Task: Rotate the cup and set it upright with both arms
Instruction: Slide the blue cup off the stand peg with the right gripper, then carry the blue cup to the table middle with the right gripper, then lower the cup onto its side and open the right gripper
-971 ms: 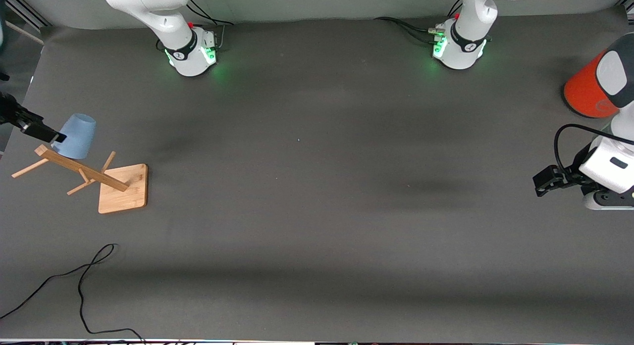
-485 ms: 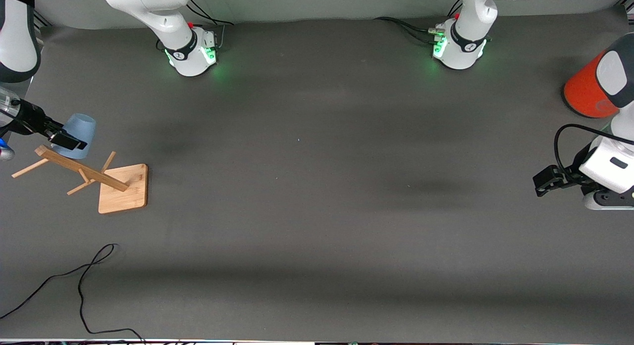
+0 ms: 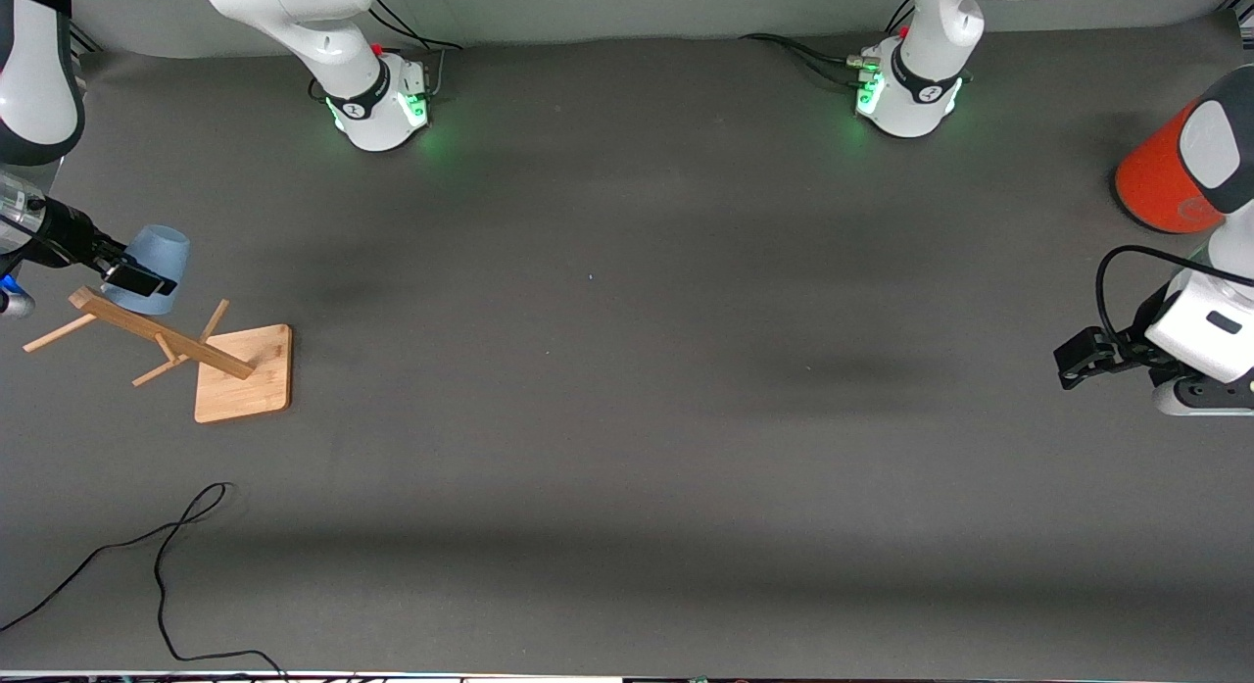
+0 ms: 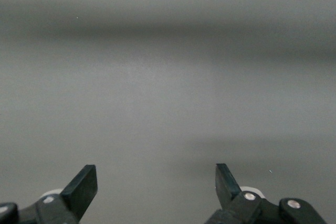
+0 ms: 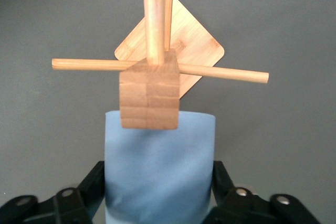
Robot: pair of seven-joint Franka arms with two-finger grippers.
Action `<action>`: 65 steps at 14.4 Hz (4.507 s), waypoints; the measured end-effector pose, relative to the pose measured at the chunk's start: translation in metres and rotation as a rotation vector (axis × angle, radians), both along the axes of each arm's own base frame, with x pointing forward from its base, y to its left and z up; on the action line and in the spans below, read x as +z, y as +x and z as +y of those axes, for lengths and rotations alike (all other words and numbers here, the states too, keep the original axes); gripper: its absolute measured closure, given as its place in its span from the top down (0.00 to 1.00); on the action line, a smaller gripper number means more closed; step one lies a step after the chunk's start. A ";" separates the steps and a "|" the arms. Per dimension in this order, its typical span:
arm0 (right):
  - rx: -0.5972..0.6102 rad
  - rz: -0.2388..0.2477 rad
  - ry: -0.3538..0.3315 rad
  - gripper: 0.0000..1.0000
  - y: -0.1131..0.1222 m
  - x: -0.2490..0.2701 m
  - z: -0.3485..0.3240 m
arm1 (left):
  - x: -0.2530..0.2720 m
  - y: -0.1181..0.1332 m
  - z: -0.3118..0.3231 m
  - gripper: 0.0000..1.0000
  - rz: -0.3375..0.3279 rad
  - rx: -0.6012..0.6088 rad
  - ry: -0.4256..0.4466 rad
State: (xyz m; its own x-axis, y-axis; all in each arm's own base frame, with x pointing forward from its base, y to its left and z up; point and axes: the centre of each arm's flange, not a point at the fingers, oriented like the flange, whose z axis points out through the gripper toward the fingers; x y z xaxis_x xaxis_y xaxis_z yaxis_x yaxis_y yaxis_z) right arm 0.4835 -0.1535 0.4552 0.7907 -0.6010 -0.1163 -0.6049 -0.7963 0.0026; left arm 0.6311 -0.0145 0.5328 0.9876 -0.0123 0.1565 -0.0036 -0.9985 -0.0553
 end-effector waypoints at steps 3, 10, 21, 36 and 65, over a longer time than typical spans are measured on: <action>0.000 0.000 0.000 0.81 0.000 0.000 0.000 | 0.000 0.000 0.000 1.00 0.000 0.000 0.000; -0.037 0.009 0.021 0.81 -0.017 0.035 0.019 | 0.000 0.000 0.000 1.00 0.000 0.000 0.000; -0.303 0.020 -0.032 0.81 -0.067 0.123 0.285 | 0.000 0.000 0.000 1.00 0.000 0.000 0.000; -0.907 -0.116 -0.115 0.81 -0.016 -0.065 0.739 | 0.000 0.000 0.000 1.00 0.000 0.001 0.000; -1.015 -0.161 -0.143 1.00 -0.056 -0.239 0.806 | 0.001 0.003 -0.004 1.00 -0.004 -0.006 0.001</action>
